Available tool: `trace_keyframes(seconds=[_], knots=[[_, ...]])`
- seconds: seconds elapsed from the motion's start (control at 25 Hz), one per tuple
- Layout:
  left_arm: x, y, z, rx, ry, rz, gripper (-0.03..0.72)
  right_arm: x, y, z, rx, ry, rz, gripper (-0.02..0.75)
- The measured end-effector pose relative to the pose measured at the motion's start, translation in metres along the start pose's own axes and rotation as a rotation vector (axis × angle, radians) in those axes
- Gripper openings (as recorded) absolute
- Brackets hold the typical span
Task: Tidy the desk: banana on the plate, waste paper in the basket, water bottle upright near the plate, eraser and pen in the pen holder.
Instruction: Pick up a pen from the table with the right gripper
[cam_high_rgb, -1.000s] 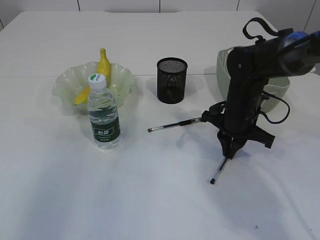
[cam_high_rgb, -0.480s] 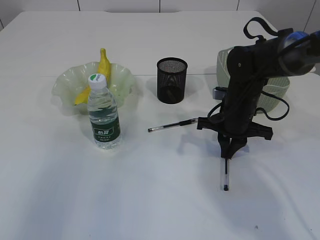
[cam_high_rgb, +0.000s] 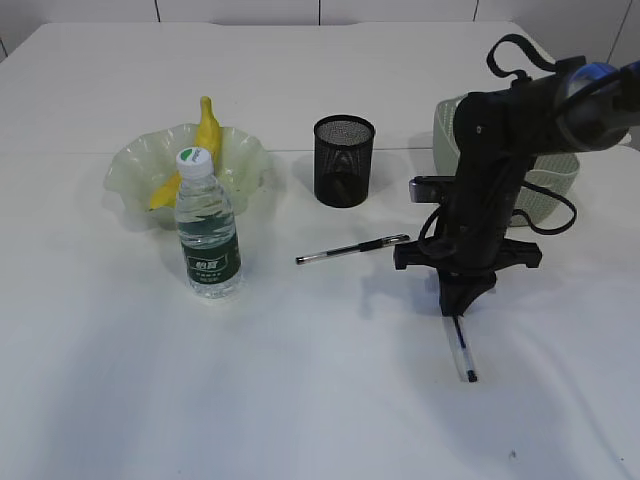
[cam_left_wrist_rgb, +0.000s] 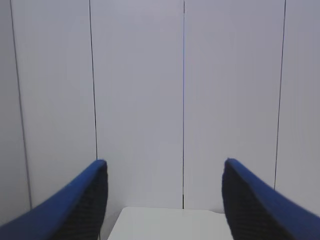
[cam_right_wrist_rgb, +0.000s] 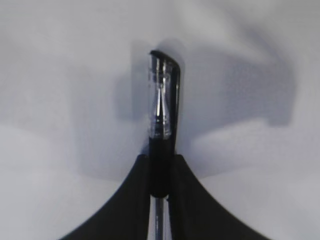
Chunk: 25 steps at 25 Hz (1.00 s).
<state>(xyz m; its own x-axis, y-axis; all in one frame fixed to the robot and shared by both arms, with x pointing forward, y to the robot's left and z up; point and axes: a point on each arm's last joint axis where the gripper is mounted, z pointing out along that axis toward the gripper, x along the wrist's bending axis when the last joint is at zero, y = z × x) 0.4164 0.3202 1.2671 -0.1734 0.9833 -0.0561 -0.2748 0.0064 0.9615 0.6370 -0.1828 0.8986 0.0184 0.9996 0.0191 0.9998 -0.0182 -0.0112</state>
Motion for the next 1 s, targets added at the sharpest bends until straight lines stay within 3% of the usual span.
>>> trace_keyframes(seconds=[0.6, 1.0], knots=[[0.000, 0.000, 0.000, 0.000, 0.000, -0.002, 0.500, 0.014, 0.041, -0.066, -0.201, 0.055, -0.068, 0.052], [0.000, 0.000, 0.000, 0.001, 0.000, -0.004, 0.500, 0.020, 0.065, -0.122, -0.435, 0.075, -0.107, 0.051]])
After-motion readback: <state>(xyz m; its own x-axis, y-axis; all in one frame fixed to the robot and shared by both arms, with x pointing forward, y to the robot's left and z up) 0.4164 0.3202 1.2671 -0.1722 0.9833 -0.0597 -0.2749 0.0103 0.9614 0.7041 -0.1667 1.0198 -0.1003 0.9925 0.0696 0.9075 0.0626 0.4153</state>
